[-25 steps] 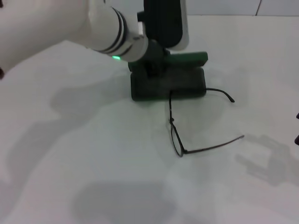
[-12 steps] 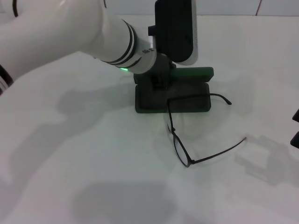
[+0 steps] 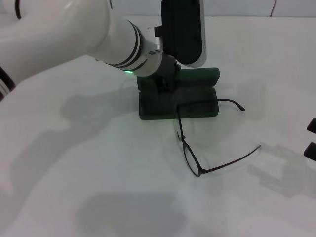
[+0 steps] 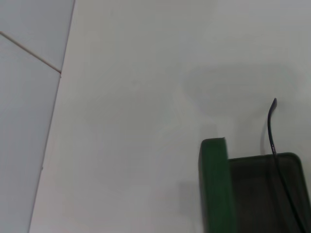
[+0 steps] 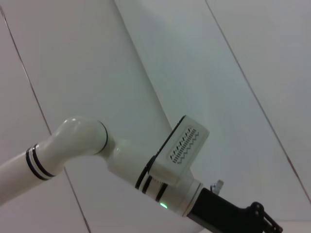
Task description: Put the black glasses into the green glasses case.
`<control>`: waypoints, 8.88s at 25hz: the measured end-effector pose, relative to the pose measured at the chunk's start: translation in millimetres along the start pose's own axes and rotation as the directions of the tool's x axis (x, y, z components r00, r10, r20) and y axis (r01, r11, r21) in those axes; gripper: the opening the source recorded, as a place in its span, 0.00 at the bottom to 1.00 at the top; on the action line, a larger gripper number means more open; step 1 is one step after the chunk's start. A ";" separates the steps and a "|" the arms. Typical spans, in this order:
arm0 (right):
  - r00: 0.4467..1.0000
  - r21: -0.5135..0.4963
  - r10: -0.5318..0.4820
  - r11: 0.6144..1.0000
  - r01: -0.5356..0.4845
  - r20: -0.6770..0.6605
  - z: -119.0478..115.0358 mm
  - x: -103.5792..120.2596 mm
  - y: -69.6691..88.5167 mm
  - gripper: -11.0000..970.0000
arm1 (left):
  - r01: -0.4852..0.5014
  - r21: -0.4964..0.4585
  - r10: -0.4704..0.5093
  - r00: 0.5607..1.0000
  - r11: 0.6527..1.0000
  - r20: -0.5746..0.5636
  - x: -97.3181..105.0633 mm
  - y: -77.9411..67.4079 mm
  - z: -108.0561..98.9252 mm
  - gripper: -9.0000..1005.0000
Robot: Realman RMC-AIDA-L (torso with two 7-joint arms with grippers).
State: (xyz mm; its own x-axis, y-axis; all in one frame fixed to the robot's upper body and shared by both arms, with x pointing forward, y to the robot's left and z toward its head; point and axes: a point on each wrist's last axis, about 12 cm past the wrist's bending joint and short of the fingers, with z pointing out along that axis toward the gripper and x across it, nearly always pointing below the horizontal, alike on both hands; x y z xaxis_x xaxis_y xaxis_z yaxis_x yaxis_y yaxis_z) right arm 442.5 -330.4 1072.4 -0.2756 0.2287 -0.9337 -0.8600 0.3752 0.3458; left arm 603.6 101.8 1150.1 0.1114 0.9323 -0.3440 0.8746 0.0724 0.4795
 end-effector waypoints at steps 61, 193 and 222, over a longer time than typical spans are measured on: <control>0.404 0.235 0.237 0.970 -0.056 -0.884 308.9 -84.7 -17.4 0.71 | 0.356 0.367 -0.509 0.521 0.859 0.685 157.6 -72.0 -124.0 0.46; 0.934 -0.601 -0.287 0.792 0.107 -0.213 146.3 -62.5 25.7 0.12 | 0.140 0.571 -0.561 -0.111 0.809 0.821 101.4 -96.5 -67.0 0.04; 0.952 -0.571 -0.206 0.820 0.041 -0.227 145.8 -55.3 19.9 0.12 | 0.026 0.634 -0.634 0.051 0.773 0.771 77.9 -106.0 -49.9 0.04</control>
State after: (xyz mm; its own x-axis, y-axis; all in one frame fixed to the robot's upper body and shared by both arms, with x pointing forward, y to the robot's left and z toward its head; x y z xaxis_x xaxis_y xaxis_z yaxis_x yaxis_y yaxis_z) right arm 503.3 -204.6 1144.5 -0.1830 -0.0635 -0.9811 -0.9616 -0.1962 0.1920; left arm 496.0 184.4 1112.7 -0.1853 -0.2716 -0.9444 0.9780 -0.1444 -0.1503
